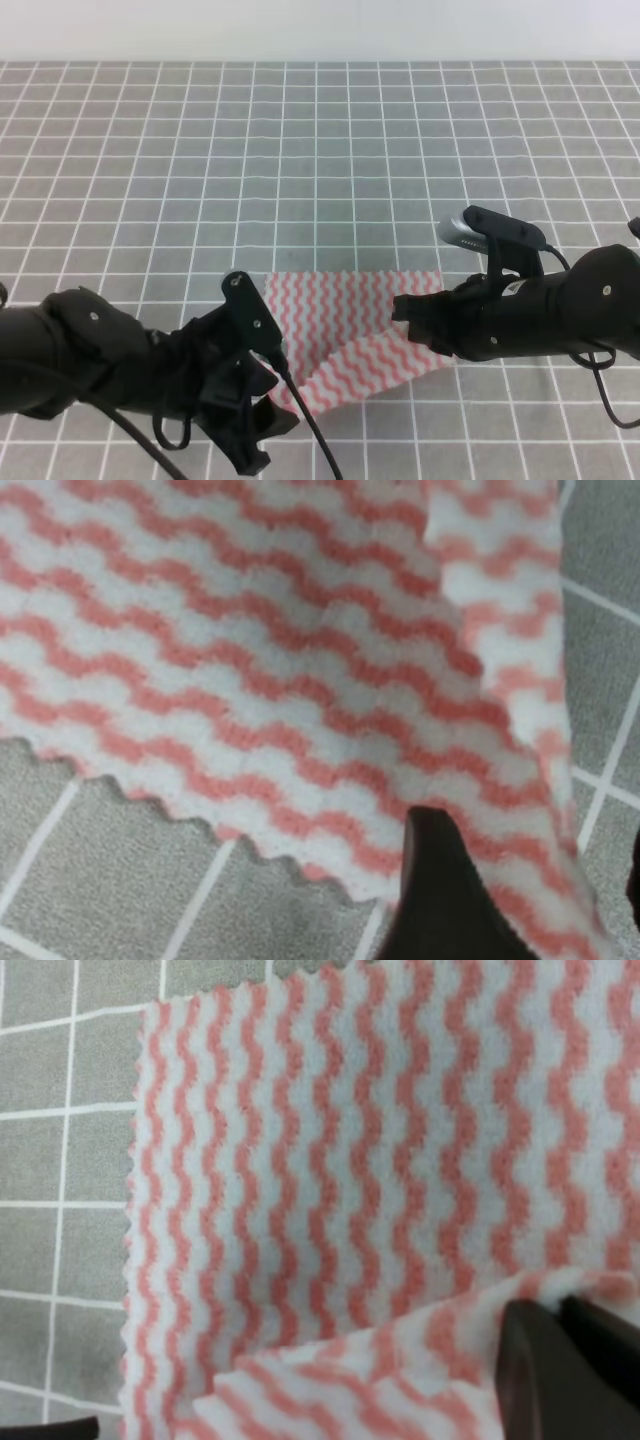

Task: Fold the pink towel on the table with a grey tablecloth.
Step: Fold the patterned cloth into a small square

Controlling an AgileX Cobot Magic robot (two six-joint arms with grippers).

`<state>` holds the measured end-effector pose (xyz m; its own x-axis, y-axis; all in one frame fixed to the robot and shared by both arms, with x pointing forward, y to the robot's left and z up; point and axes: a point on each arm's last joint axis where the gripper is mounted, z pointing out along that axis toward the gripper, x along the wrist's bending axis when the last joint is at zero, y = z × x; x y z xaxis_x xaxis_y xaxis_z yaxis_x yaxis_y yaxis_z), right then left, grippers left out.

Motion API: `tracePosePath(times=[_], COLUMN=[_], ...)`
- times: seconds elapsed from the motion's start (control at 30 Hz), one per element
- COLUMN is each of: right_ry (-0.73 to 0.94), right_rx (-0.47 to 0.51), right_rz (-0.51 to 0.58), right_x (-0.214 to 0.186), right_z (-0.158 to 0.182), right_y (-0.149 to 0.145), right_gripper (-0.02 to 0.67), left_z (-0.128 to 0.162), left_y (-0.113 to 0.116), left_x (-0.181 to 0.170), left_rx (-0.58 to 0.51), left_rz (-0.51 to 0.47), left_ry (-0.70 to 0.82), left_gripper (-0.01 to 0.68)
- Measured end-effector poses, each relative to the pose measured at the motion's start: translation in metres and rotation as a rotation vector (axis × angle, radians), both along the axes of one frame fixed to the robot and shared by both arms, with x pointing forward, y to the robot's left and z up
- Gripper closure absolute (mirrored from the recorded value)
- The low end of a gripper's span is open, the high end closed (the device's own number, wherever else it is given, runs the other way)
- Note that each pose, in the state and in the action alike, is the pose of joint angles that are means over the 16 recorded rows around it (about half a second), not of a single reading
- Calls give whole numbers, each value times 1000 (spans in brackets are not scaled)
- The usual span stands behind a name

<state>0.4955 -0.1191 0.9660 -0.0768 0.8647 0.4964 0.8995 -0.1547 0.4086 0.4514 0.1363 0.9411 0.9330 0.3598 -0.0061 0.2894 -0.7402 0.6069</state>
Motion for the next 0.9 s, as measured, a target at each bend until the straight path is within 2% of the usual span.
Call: tracePosePath(times=[0.43,0.57,0.7,0.9], right_ry=[-3,-3,-3,-2], right_rx=[2,2,2,2], right_rz=[-2,-1,-1,-1], right_x=[0,0,0,0], right_z=[1,1,1,1], right_y=[0,-1,-1,0], right_gripper=[664,664,664,664], left_z=[-12,-13,-14,-15], left_y=[-6,-6,-6,-4], left_x=[0,1,2,2], left_rx=[45,60,79,106], left_rz=[-11,-16,-33,-62], left_ry=[-9,-26,-42,-62], left_gripper=[320,342,380,477])
